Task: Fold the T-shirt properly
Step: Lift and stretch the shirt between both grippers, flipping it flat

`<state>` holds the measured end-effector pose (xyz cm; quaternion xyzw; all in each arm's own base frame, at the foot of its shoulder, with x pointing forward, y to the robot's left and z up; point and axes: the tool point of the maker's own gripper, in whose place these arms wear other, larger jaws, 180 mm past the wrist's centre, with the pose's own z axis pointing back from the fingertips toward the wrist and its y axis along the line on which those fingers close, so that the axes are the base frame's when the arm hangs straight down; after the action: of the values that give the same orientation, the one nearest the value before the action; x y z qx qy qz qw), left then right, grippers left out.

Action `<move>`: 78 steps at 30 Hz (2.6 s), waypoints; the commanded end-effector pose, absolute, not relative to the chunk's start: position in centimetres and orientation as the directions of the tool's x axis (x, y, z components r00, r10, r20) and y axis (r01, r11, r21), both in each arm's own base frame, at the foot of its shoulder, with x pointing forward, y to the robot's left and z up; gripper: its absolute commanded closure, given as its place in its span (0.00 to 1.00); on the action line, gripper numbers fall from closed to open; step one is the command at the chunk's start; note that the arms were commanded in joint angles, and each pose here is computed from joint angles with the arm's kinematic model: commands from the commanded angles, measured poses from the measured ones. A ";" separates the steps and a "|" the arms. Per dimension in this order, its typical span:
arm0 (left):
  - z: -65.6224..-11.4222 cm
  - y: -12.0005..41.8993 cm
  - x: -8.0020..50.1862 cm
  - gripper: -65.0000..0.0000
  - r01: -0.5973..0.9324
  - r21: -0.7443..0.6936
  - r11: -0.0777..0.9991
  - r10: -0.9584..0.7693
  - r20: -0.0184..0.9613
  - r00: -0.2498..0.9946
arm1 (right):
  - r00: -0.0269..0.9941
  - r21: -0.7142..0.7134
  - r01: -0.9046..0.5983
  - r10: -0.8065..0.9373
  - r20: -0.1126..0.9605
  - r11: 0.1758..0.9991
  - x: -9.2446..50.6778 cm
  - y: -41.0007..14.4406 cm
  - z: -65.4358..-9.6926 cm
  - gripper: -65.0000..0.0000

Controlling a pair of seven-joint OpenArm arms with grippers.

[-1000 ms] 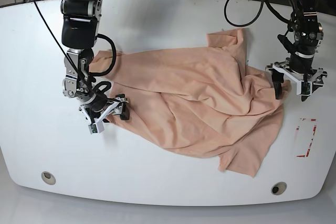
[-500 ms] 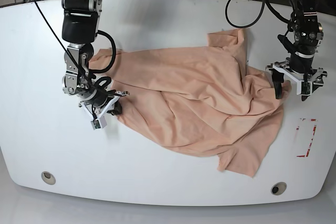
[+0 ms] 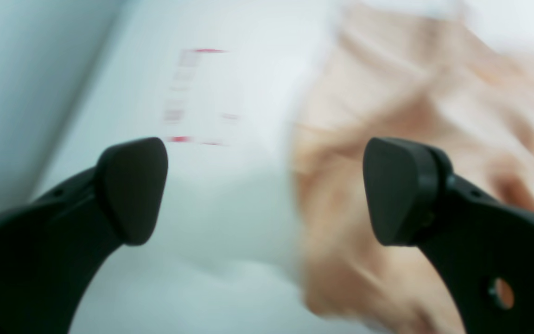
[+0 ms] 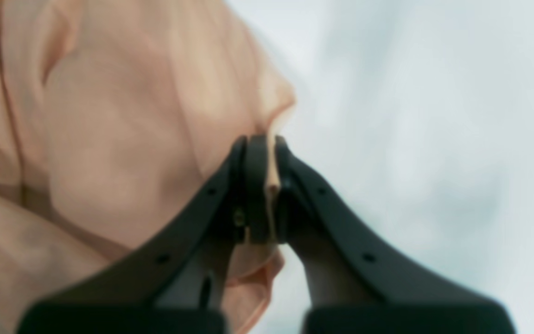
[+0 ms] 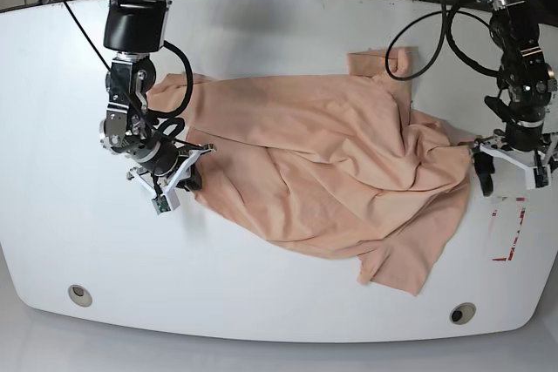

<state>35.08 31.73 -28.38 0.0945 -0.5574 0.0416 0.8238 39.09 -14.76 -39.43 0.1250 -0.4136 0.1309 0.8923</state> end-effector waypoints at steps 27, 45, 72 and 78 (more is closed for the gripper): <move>-37.4 31.4 40.3 0.00 -0.114 -0.070 0.991 0.125 0.791 0.598 | 0.582 0.099 -0.349 0.133 0.802 0.932 39.0 -14.7 -38.1 1.00; -40.5 25.5 42.1 0.20 0.042 -0.139 0.989 0.074 0.728 0.682 | 0.536 0.025 -0.384 0.201 0.820 0.923 36.4 -14.2 -35.7 1.00; -29.3 19.4 47.0 1.00 0.258 0.011 0.966 -0.126 0.893 0.433 | 0.406 -0.116 -0.403 0.291 0.866 0.908 33.7 -14.8 -30.5 1.00; -22.9 18.3 47.4 1.00 0.283 0.097 0.954 -0.185 0.935 0.304 | 0.355 -0.173 -0.385 0.318 0.879 0.907 35.6 -16.2 -28.2 1.00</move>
<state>46.29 18.49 -27.70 -0.0530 -0.5221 -0.1344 0.8405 34.34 -15.92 -30.67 0.0376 -0.4936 0.2091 0.8433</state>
